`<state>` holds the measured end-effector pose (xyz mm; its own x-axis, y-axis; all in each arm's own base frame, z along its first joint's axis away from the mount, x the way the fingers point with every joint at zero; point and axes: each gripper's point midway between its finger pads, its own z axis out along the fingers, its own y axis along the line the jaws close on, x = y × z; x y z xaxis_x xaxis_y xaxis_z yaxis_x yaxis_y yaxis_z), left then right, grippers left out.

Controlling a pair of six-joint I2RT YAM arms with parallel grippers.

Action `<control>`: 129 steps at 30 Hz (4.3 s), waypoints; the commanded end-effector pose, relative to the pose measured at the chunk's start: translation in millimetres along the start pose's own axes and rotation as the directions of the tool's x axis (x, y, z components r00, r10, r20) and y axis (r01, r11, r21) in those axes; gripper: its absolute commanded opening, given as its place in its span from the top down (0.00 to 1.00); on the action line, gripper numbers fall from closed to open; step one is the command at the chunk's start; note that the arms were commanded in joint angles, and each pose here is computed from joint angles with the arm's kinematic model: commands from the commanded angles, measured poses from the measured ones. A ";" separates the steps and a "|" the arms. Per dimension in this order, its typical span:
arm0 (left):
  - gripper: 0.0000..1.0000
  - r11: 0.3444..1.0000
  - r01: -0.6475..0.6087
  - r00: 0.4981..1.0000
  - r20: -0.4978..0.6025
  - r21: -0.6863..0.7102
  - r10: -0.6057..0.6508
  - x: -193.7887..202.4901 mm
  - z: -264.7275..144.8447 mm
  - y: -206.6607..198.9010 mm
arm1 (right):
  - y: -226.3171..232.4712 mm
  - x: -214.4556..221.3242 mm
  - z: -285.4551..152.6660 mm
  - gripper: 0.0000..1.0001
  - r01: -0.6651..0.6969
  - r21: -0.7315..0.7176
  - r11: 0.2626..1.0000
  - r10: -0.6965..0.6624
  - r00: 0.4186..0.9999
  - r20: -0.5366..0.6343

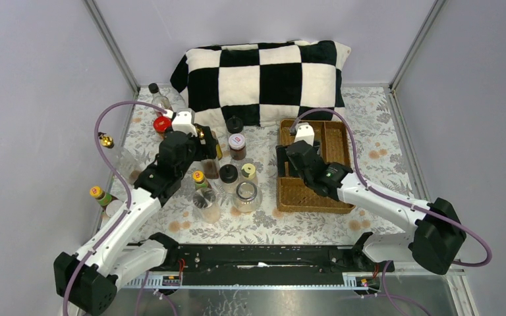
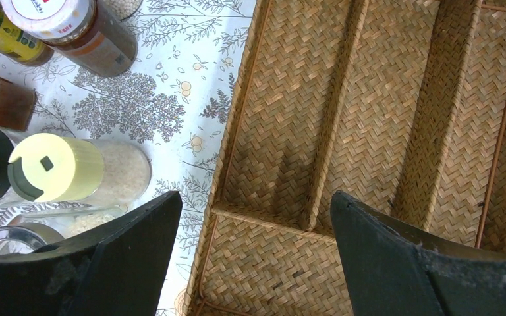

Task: Organize the condiment bottles
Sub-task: Pick up the bottle from the center of the board, then place the bottle in the storage box.

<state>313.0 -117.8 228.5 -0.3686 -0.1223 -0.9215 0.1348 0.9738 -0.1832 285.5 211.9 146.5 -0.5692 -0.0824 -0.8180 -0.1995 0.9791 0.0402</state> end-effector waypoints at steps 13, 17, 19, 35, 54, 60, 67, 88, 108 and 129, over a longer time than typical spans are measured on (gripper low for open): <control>0.24 0.996 0.043 0.983 0.182 -0.073 -0.029 -12.7 23.5 12.3 | 3.3 18.6 11.1 0.10 0.030 -0.035 0.999 -0.031 0.999 -0.022; 0.23 0.998 0.044 0.982 0.188 -0.049 -0.034 2.2 31.0 11.0 | 2.4 23.8 12.8 0.10 0.034 -0.034 0.999 -0.035 0.999 -0.033; 0.24 0.998 0.045 0.980 0.196 -0.037 -0.037 6.1 32.8 10.3 | 2.1 27.3 14.0 0.10 0.037 -0.034 0.999 -0.038 0.998 -0.040; 0.80 1.000 0.014 0.978 0.210 -0.018 -0.010 -0.3 31.3 6.2 | 8.5 52.2 24.1 0.11 0.027 -0.065 0.998 -0.034 0.994 -0.101; 0.89 1.000 0.005 0.951 0.310 -0.002 -0.004 -74.1 7.2 -6.8 | 11.5 39.4 21.8 0.11 0.043 -0.067 0.997 -0.049 0.995 -0.090; 0.89 0.999 0.002 0.950 0.311 0.038 -0.014 -98.8 1.7 -19.8 | 10.4 22.9 11.2 0.12 0.038 -0.066 0.997 -0.042 0.997 -0.062; 0.89 0.994 -0.013 0.945 0.327 0.109 -0.023 -134.6 -2.7 -41.4 | 7.5 -17.2 -14.6 0.12 0.025 -0.062 0.998 -0.025 1.000 0.002; 0.89 0.940 -0.114 0.956 0.291 0.323 0.015 -144.5 67.9 -175.6 | -52.5 -118.9 -117.6 0.09 -0.084 0.070 0.994 0.067 0.973 0.219; 0.91 0.911 -0.127 0.953 0.302 0.394 0.002 -130.2 136.9 -268.2 | -71.5 -112.9 -116.9 0.08 -0.088 0.096 0.992 0.064 0.973 0.223; 0.92 0.977 0.004 0.932 0.352 0.214 -0.081 -93.3 217.4 -251.3 | -62.3 -86.5 -82.7 0.08 -0.065 0.053 0.996 0.056 0.987 0.153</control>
<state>491.9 -394.9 211.6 -0.2371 -0.0617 -0.9695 0.3663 0.9186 -0.1480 276.0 134.1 264.1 -0.4585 -0.0070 -0.8887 -0.0896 0.9952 0.0384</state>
